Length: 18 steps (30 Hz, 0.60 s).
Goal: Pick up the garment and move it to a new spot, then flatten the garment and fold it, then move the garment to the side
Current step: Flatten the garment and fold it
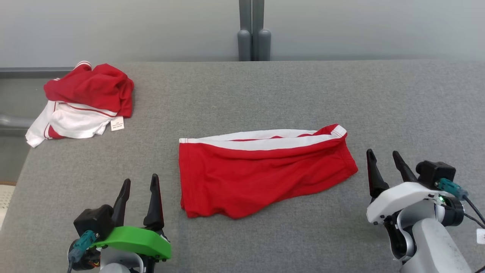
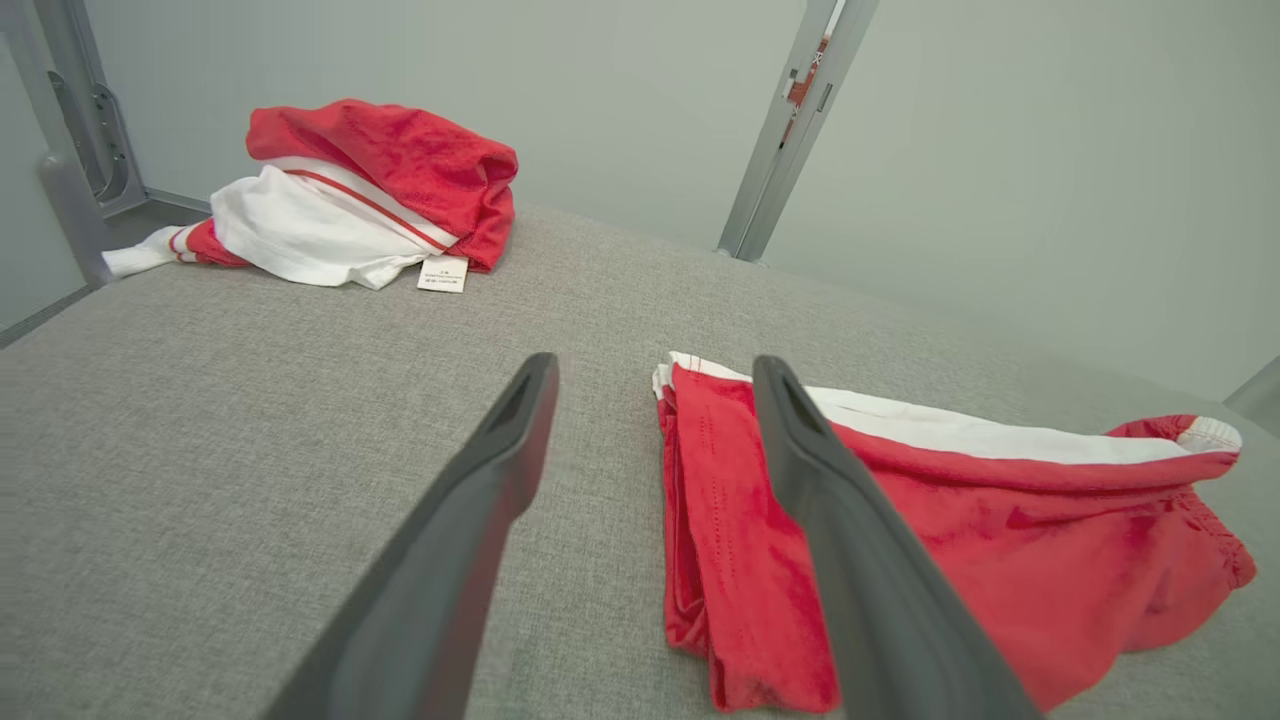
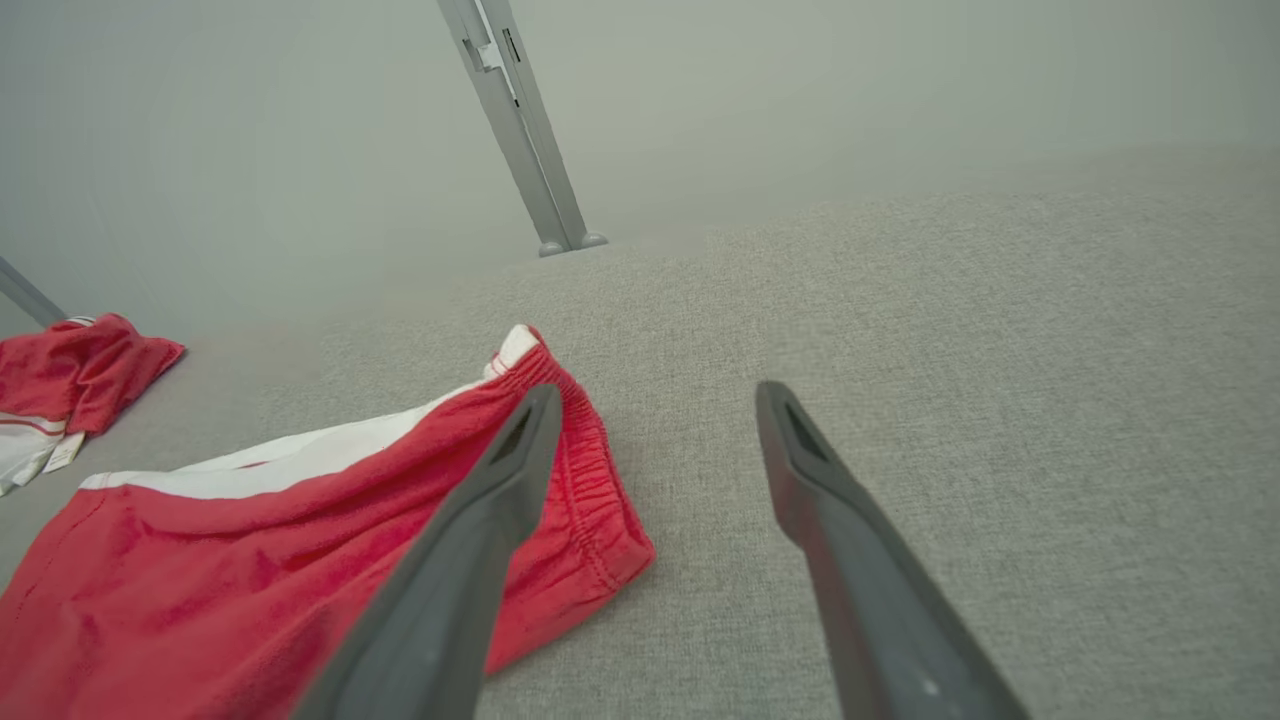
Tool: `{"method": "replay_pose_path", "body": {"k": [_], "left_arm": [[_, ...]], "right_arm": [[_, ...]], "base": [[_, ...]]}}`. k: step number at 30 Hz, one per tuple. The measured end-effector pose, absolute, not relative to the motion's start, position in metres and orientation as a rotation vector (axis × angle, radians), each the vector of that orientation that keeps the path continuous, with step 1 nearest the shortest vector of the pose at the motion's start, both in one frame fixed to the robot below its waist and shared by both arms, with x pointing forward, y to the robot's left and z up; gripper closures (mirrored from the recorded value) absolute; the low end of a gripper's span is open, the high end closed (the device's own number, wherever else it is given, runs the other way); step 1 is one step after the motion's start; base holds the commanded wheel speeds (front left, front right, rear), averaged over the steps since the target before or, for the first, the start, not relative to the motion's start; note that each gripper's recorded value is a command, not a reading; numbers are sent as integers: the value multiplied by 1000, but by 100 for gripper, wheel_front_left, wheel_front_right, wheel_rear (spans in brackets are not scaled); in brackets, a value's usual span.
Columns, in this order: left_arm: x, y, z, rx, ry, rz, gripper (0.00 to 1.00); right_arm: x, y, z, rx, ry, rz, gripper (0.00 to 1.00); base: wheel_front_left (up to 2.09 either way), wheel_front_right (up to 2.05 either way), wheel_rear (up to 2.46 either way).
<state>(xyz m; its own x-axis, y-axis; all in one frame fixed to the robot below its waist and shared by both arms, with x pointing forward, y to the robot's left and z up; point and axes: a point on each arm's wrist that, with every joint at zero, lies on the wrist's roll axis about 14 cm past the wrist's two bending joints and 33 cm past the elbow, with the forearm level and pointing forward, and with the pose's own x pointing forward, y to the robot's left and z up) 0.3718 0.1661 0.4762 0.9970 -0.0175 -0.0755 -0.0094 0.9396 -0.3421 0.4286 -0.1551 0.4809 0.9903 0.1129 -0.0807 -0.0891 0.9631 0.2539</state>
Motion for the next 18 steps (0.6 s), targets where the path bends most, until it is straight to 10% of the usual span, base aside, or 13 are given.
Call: {"method": "replay_pose_path", "body": {"k": [18], "left_arm": [[358, 195, 474, -358, 52, 106, 0]], "right_arm": [[454, -114, 390, 138, 500, 222, 8]], "base": [[0, 0, 0]]}}
